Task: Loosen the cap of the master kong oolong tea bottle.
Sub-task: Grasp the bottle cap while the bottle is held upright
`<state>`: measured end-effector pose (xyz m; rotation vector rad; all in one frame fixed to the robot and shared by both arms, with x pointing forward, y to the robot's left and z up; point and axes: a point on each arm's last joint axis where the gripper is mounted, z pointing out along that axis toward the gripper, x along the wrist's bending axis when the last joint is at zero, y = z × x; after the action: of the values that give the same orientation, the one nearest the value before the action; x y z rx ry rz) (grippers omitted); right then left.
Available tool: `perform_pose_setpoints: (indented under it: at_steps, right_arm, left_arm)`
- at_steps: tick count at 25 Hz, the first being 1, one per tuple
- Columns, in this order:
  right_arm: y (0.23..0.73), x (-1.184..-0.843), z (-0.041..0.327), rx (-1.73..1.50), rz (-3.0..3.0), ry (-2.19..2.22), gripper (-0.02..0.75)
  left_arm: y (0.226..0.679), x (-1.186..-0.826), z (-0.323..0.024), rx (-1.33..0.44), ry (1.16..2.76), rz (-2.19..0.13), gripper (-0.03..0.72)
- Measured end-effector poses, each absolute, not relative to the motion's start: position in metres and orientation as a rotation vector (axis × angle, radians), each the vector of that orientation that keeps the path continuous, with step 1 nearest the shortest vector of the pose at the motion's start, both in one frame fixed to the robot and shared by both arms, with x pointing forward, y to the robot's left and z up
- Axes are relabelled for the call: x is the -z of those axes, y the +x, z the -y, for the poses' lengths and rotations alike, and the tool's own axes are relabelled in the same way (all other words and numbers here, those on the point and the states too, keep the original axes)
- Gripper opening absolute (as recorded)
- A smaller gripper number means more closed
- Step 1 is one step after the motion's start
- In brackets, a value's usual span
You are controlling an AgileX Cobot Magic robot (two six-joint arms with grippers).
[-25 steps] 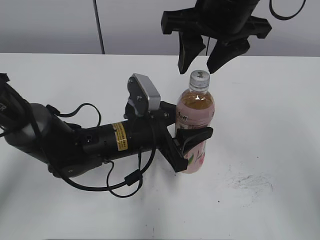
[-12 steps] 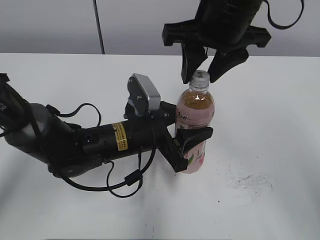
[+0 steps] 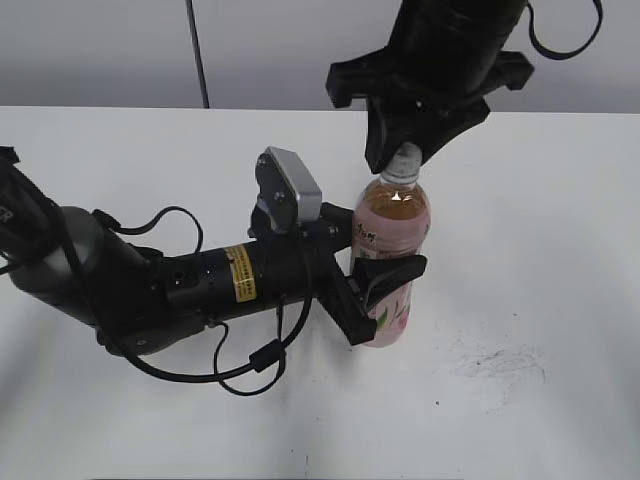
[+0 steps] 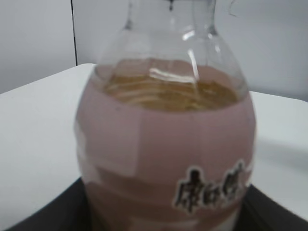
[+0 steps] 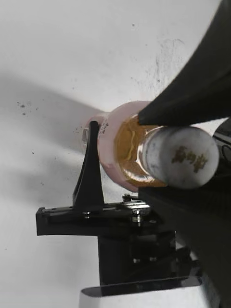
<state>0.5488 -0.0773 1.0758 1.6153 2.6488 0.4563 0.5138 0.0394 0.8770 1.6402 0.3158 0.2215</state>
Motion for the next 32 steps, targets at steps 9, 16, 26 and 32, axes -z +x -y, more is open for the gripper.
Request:
perform_pose_setpoints:
  at_steps: [9,16,26,32]
  right_arm:
    - [0.548,-1.076,0.076,-0.441,-2.954,0.594,0.278]
    - [0.548,-1.076,0.075,-0.421,-2.978,0.219,0.278]
    - [0.55,-1.101,0.068,-0.576,-2.913,0.572,0.575]
    - [0.554,-1.115,0.069,-0.666,-2.631,1.509,0.528]
  left_arm:
    - [0.513,-0.877,-0.039,-0.222,1.642,-0.308,0.396]
    - [0.513,-0.877,-0.039,-0.221,1.642,-0.309,0.396]
    - [0.513,-0.877,-0.039,-0.221,1.64,-0.311,0.396]
    - [0.513,-0.877,-0.039,-0.221,1.64,-0.311,0.396]
